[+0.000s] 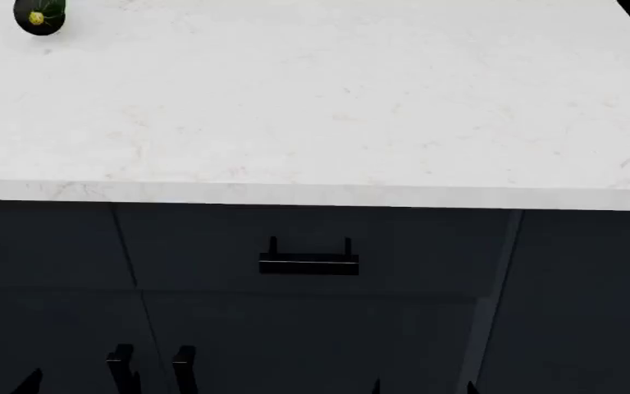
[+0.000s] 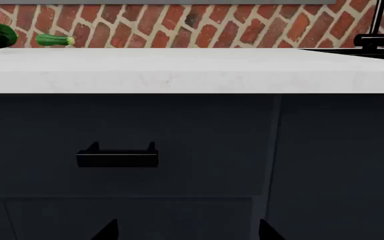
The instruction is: Open the left drawer.
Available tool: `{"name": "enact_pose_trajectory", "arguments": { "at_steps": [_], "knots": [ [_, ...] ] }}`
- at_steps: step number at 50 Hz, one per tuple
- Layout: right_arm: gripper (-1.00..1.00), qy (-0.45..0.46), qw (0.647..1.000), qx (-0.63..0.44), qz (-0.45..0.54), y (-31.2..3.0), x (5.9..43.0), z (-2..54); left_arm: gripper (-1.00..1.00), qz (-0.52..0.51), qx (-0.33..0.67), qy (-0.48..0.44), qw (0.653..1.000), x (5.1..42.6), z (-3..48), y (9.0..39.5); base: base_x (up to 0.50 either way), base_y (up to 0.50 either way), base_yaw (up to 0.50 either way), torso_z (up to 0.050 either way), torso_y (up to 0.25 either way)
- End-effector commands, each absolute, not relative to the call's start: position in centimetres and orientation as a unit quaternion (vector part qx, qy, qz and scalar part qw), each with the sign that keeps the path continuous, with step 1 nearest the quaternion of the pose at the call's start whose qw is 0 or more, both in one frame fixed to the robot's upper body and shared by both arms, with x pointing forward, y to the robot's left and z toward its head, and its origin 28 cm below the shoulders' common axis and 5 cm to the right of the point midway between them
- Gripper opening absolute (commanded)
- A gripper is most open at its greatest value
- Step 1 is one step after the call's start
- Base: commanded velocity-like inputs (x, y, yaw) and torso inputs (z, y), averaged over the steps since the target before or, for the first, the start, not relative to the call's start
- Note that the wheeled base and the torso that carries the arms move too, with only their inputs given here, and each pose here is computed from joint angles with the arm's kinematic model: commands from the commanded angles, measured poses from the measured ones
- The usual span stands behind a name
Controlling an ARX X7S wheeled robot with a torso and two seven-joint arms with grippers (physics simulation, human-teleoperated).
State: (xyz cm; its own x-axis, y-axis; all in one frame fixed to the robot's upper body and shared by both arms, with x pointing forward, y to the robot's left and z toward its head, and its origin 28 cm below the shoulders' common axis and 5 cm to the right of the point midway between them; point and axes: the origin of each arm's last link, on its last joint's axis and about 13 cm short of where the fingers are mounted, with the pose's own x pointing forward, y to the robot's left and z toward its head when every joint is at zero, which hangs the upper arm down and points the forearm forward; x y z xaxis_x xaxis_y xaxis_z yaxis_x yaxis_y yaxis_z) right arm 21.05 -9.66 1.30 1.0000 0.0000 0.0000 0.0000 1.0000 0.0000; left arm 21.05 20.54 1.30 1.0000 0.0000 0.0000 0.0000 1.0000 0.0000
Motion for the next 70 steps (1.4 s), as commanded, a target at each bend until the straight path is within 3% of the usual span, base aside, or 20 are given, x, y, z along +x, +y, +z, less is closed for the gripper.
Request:
{"name": "enact_pose_trajectory", "arguments": {
  "at_steps": [1,34,70],
  "knots": [
    [1.00,0.000,1.000,-0.005,0.000,-9.6,21.1,1.3,1.00,0.000,0.000,0.000,1.000,21.2,1.1,20.5,0.00,0.00,0.00,0.000,0.000],
    [1.00,-0.017,1.000,0.000,0.003,-9.8,21.0,1.7,1.00,0.007,0.013,0.018,1.000,21.1,1.1,20.7,0.00,0.00,0.00,0.000,0.000],
    [1.00,-0.010,1.000,-0.001,0.012,-9.7,20.8,2.0,1.00,0.004,0.018,0.015,1.000,21.1,1.0,20.6,0.01,0.23,0.00,0.000,0.000]
  ]
}}
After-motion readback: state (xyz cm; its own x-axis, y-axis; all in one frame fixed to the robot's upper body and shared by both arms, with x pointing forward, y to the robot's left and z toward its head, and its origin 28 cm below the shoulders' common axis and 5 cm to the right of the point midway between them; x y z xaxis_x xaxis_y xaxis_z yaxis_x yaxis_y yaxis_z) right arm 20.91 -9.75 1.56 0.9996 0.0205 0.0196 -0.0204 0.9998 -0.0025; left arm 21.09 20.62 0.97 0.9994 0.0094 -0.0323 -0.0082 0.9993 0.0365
